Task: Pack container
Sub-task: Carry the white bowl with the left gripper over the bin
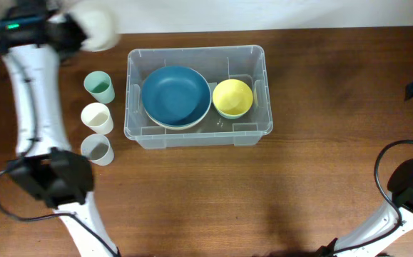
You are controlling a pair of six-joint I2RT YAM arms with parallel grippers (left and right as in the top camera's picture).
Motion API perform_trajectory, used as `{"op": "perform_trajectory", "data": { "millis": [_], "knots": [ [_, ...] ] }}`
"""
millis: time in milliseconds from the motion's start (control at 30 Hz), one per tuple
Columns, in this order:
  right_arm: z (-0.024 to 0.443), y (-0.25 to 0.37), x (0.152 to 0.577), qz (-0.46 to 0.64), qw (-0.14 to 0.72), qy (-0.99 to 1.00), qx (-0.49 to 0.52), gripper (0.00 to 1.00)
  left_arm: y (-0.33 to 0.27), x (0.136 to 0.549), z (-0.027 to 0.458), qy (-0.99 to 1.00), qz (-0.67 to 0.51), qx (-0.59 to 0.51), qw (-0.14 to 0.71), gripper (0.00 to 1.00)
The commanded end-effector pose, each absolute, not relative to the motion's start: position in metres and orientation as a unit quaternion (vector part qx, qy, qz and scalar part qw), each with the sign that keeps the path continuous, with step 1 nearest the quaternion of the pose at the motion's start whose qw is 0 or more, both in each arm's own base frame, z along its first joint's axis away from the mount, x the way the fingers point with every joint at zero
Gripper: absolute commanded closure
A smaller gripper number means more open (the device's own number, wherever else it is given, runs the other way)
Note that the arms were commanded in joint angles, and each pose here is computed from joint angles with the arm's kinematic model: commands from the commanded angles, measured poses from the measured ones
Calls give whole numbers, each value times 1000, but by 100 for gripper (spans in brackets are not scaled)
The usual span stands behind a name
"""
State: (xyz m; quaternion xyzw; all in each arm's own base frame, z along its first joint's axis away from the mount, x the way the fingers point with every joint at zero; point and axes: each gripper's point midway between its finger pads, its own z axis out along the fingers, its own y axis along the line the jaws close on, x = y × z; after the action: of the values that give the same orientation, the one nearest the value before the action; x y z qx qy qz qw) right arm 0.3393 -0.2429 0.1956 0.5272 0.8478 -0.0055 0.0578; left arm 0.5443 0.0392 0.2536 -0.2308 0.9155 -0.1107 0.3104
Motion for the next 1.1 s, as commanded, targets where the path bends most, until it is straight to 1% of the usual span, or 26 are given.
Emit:
{"op": "perform_trajectory", "data": {
  "millis": [0, 133, 267, 467, 567, 767, 1067],
  "knots": [
    [202, -245, 335, -14, 64, 848, 526, 1, -49, 539, 278, 926, -160, -122, 320, 99],
    [202, -245, 335, -14, 64, 848, 526, 1, -127, 526, 277, 933, -176, -44, 310, 99],
    [202, -245, 335, -14, 64, 848, 526, 1, -178, 514, 268, 939, -146, 14, 310, 99],
    [202, -245, 335, -14, 64, 848, 526, 1, -244, 496, 236, 946, -141, 82, 279, 99],
    [202, -245, 335, -14, 64, 848, 526, 1, -251, 495, 219, 951, -124, 87, 268, 99],
    [202, -245, 335, -14, 64, 848, 526, 1, -250, 494, 174, 967, -104, 87, 217, 99],
    [202, -245, 335, -14, 64, 848, 525, 1, -257, 496, 121, 976, -97, 91, 170, 99]
  ]
}}
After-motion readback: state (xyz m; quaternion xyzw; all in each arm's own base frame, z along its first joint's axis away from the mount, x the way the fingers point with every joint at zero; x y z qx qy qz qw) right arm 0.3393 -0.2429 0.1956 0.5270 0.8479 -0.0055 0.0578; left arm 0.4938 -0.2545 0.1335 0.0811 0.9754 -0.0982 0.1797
